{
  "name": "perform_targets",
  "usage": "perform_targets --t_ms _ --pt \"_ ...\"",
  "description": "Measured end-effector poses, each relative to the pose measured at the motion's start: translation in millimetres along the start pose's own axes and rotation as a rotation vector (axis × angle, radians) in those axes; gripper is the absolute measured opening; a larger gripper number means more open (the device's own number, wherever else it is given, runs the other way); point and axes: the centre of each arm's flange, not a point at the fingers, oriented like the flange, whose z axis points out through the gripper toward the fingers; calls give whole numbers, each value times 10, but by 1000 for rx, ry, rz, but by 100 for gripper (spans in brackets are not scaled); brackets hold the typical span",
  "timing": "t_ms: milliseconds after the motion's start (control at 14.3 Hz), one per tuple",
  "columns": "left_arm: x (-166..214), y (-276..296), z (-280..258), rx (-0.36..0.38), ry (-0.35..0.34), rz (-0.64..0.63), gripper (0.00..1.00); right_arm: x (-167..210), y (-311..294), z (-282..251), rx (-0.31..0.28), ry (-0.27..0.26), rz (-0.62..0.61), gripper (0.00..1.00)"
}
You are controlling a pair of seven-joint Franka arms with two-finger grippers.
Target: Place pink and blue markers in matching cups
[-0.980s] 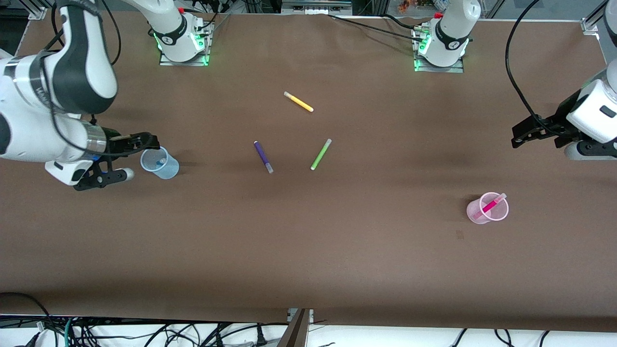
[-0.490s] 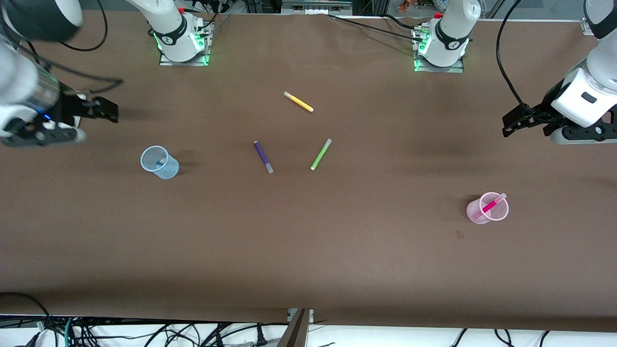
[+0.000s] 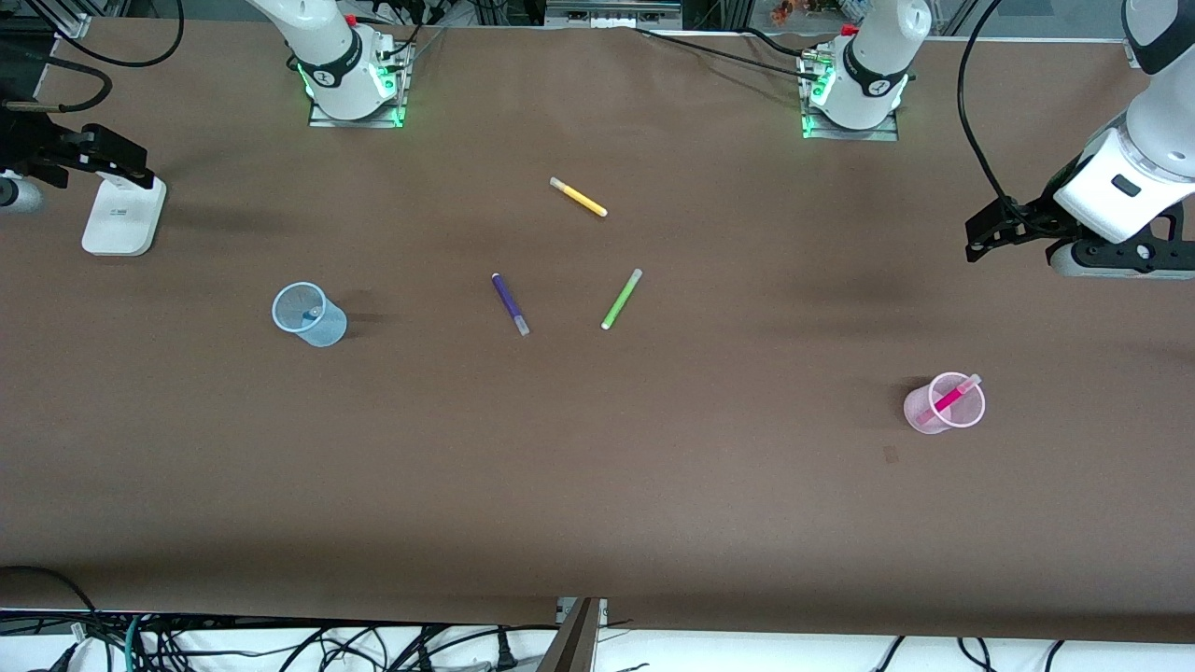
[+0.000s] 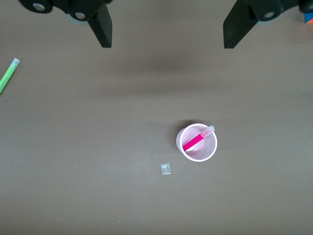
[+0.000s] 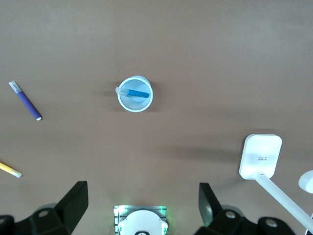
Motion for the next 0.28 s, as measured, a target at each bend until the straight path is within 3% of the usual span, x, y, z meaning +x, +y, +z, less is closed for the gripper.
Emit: perform_targets --t_ms 280 --pt "-2 -2 3 0 -2 2 100 18 -12 -5 0 0 -1 100"
